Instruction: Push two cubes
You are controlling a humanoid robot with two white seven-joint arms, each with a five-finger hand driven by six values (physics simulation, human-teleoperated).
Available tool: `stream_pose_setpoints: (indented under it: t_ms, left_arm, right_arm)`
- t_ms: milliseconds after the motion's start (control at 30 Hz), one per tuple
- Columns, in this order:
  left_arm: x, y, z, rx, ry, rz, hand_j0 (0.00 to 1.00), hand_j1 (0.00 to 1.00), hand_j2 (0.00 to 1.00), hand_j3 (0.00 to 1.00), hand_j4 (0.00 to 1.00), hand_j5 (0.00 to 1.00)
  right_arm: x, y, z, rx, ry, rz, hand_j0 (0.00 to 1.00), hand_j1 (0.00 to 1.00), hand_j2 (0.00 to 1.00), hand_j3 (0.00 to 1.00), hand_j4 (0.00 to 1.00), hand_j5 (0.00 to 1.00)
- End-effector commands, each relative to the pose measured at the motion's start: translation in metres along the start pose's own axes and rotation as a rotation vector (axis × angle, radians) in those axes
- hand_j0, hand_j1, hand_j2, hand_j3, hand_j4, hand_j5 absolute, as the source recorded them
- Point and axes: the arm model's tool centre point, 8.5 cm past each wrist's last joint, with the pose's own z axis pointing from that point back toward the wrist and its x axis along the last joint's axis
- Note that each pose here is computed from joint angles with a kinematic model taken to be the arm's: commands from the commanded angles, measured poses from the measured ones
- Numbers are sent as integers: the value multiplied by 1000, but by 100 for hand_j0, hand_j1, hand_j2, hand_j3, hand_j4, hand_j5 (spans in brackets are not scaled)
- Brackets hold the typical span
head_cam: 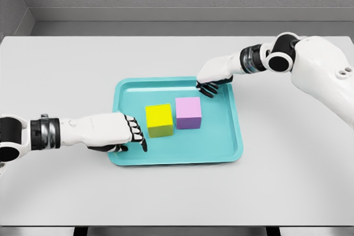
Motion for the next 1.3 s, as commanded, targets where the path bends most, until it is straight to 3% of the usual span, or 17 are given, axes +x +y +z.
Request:
stream_pose_setpoints:
  t_ms: [0,433,567,633,733,833,967,1267]
  left_arm:
    - [3,-1,-5,11,-15,14,63,63,63,63,63,63]
    - [10,-9,-15,12,-45,37,63,63,63,63,63,63]
    - [1,-4,1,-5,-3,17,63,63,63,63,63,63]
    - [-12,2,21,7,60,7,63,63,63,63,63,63]
    - [-30,-3,29,1,112,38,63,63,63,63,63,63]
    - [-35,6,20,25,111,30,63,63,63,63,63,63]
    - [-48,3,1,41,130,53,63,63,63,63,63,63]
    - [-47,2,-9,48,122,53,63,63,63,63,63,63]
  right_arm:
    - [9,-4,-10,5,-22,13,15,15,15,15,15,15]
    - [21,-10,-16,11,-51,50,15,15,15,15,15,15]
    - [23,-10,-17,10,-57,53,15,15,15,15,15,15]
    - [26,-12,-17,6,-65,63,15,15,15,15,15,15]
    - [26,-12,-17,6,-65,63,15,15,15,15,15,15]
    - [29,-14,-18,4,-73,70,15,15,15,15,15,15]
    - [33,-13,-20,12,-81,80,15,15,15,15,15,15]
    - [32,-11,-20,14,-81,79,15,15,15,15,15,15]
